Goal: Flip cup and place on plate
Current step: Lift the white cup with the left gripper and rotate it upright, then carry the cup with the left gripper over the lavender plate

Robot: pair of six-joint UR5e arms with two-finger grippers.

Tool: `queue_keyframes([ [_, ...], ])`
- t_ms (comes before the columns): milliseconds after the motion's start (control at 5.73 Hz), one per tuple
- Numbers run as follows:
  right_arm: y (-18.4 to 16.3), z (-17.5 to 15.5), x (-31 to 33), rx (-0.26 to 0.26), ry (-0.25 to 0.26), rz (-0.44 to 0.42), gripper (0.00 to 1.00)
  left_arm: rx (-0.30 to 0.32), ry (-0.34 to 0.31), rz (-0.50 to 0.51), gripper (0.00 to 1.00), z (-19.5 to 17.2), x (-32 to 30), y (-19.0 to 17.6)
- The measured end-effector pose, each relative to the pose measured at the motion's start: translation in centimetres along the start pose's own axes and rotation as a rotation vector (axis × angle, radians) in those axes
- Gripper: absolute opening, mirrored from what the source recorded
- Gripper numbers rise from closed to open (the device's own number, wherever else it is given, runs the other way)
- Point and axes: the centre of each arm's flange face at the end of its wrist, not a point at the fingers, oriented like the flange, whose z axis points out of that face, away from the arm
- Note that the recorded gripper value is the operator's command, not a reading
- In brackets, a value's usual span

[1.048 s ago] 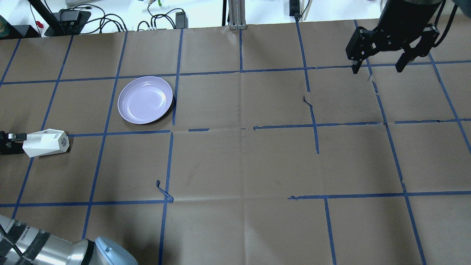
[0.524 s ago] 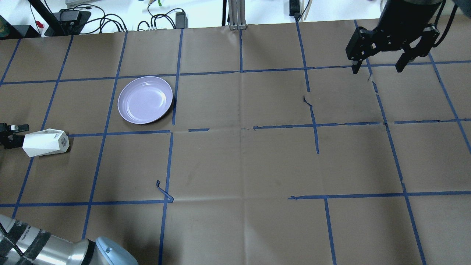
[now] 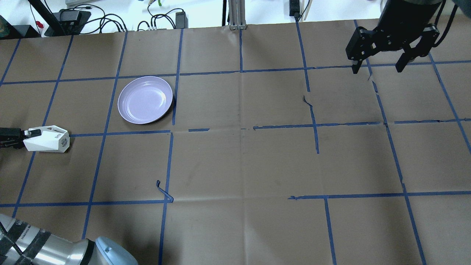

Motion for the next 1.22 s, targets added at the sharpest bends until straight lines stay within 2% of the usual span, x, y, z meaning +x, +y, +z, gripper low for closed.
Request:
queue_keyframes([
  [175, 0.0, 0.0, 0.0, 0.000, 0.000, 0.000, 1.00, 0.005, 0.003, -0.017, 0.00, -0.5, 1.7, -0.2],
  [524, 0.0, 0.0, 0.0, 0.000, 0.000, 0.000, 1.00, 0.017, -0.050, -0.101, 0.00, -2.4, 11.6, -0.9],
  [873, 0.0, 0.0, 0.0, 0.000, 0.000, 0.000, 1.00, 0.045, -0.145, -0.167, 0.00, -3.1, 21.9, -0.9],
  [1048, 0.0, 0.0, 0.0, 0.000, 0.000, 0.000, 1.00, 0.051, -0.208, -0.169, 0.00, -2.2, 25.7, -1.4],
  [1222, 0.0, 0.0, 0.0, 0.000, 0.000, 0.000, 1.00, 0.030, -0.321, -0.153, 0.00, 0.7, 29.3, -3.2],
])
